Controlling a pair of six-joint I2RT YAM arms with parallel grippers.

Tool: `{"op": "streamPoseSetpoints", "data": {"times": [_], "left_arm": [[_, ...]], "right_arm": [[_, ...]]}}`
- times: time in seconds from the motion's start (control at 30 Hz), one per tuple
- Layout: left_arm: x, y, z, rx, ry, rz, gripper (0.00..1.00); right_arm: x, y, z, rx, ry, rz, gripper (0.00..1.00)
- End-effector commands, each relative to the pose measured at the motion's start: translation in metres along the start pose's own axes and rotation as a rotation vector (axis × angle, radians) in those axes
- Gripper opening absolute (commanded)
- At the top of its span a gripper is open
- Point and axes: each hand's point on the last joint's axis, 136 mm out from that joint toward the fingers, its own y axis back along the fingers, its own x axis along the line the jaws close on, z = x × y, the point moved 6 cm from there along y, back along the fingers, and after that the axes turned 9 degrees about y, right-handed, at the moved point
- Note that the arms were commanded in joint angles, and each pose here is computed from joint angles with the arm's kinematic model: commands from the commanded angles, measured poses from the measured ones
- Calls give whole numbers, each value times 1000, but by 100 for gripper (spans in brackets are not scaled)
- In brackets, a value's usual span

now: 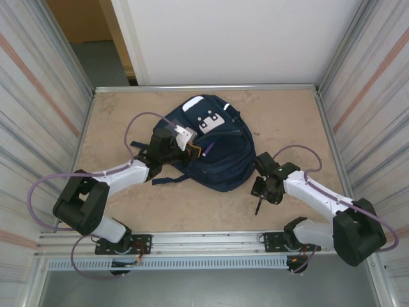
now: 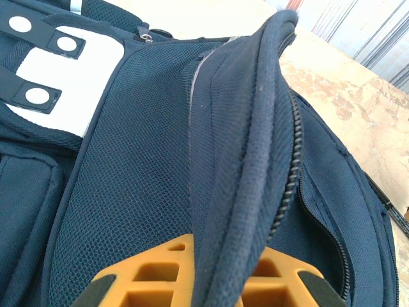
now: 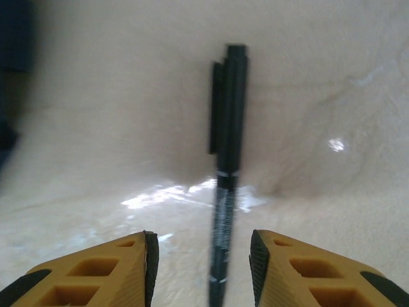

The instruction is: Pack the student bag

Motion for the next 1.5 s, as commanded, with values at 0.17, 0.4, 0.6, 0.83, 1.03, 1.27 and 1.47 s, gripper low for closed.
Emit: {"op": "streamPoseSetpoints", "data": {"times": [0.17,0.4,0.6,0.83,1.03,1.27,1.47], "left_arm": [[-14,9,18,-30,-40,-36,4],[-15,10,17,-36,-42,-36,4],[-17,13,18,-37,-42,-36,4],[-28,7,19,-27,-65,-41,5],[-43,0,23,-7,-41,-57,6],[-65,-6,22,-14,-17,-89,9],[-66,-3,24,-29,-30,-96,11]], "right_arm": [[-6,-14,-5,-7,-17,-89,37],[4,-40,-19,88,-68,-25,20],[21,7,1,-34,-86,91,10],[60,73,51,-158,-222,486,11],[106,91,102,-209,-346,653,11],[140,73,126,-214,-363,661,18],[131,93,126,-274,-287,616,47]]}}
